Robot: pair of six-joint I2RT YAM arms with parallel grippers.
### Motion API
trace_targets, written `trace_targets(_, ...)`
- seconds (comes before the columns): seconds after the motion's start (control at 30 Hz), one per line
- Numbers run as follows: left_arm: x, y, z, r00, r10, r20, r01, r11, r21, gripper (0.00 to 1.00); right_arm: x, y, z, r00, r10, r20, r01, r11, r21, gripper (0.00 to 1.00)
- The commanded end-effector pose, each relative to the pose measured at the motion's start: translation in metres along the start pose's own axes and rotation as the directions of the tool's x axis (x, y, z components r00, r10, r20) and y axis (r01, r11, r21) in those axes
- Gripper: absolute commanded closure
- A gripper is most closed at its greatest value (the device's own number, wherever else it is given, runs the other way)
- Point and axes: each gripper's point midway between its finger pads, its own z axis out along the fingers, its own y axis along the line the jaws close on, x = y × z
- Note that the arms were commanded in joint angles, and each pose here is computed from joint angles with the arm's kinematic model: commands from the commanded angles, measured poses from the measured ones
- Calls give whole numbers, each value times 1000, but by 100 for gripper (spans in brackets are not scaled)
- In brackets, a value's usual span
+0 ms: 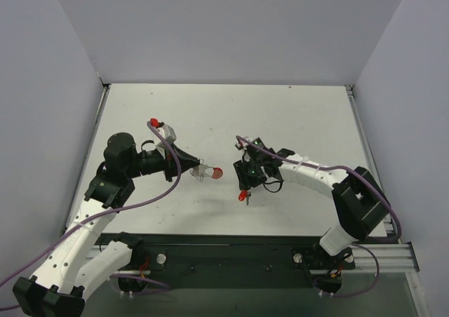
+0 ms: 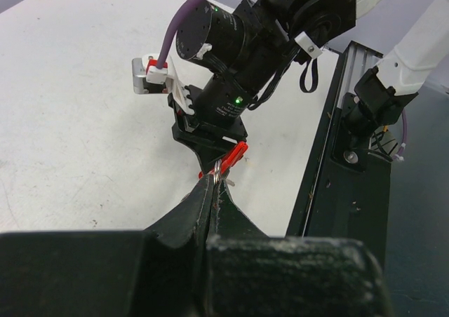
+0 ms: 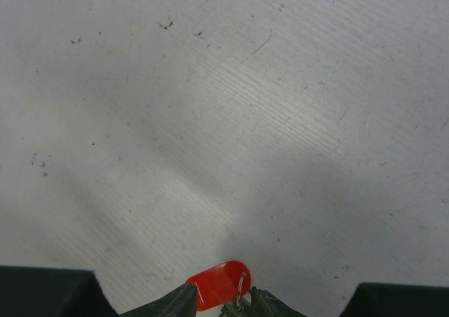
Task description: Put the keys on the keyring
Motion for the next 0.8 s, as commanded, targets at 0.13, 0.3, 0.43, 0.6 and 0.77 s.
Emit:
trace_targets(0.13, -17, -3, -1, 998, 56, 38, -56, 998, 3, 100, 19, -10, 16, 996, 7, -85, -2, 998, 63, 67)
trace_targets(0.3, -18, -3, -2, 998, 58, 39, -58, 998, 2, 100, 17, -11, 17, 997, 16, -81, -10, 997, 74, 84)
trace_targets(0.43, -17, -3, -2, 998, 57, 38, -57, 998, 3, 100, 15, -10, 17, 997, 21, -72, -16, 997, 71, 100)
trace_targets(0.6, -16, -3, -2, 998, 57, 38, -57, 998, 0, 100, 14, -9, 15, 998, 20, -63, -15, 997, 71, 100)
trace_targets(0.77, -17, -3, -2, 998, 57, 35, -57, 998, -3, 100, -6, -5, -6, 999, 23, 40, -25, 997, 67, 100)
